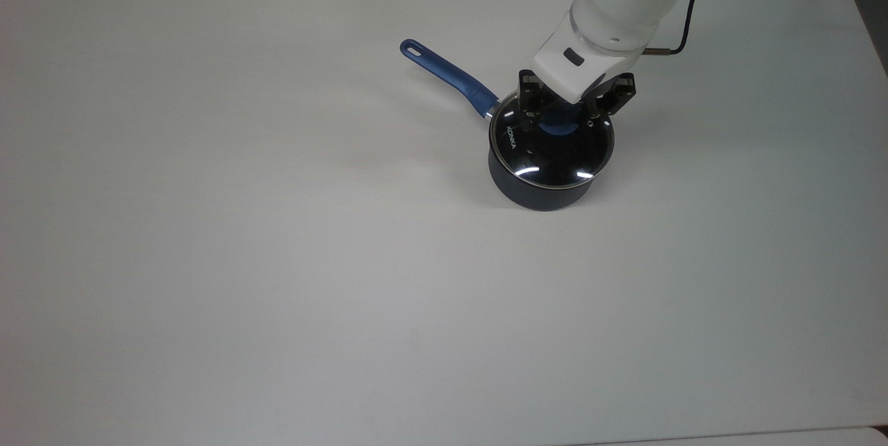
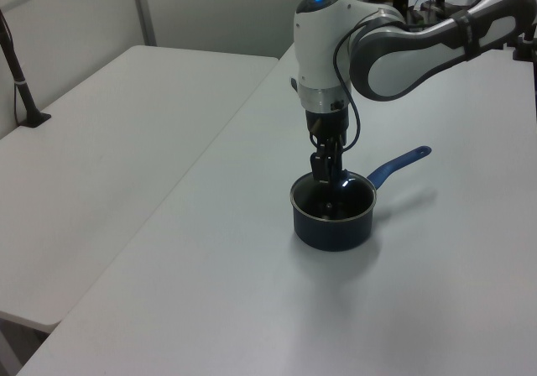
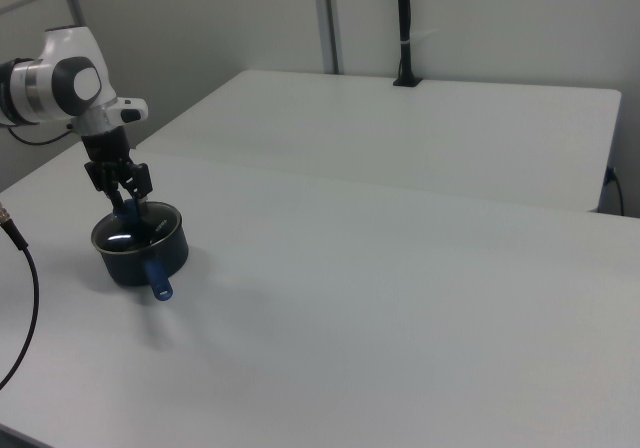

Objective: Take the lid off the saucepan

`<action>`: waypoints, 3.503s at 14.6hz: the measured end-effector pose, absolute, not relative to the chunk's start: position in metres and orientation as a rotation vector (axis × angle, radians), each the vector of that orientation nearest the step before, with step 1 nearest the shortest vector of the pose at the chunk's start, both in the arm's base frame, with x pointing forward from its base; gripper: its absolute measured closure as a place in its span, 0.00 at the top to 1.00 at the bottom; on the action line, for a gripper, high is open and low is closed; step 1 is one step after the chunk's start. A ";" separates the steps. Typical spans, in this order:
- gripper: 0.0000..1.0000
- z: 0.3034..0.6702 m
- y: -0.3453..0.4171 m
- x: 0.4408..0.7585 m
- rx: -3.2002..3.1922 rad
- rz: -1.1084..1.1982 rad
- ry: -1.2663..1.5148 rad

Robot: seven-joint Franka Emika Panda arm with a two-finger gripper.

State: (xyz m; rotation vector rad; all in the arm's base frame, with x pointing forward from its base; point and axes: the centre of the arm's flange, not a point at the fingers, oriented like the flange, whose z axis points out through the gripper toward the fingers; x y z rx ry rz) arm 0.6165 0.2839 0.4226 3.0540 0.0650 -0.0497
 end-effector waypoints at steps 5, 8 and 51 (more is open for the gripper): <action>0.61 0.443 0.269 0.622 3.066 -0.007 0.028; 0.61 0.473 0.242 0.626 3.083 0.030 -0.030; 1.00 0.388 -0.024 0.697 3.001 -0.021 -0.244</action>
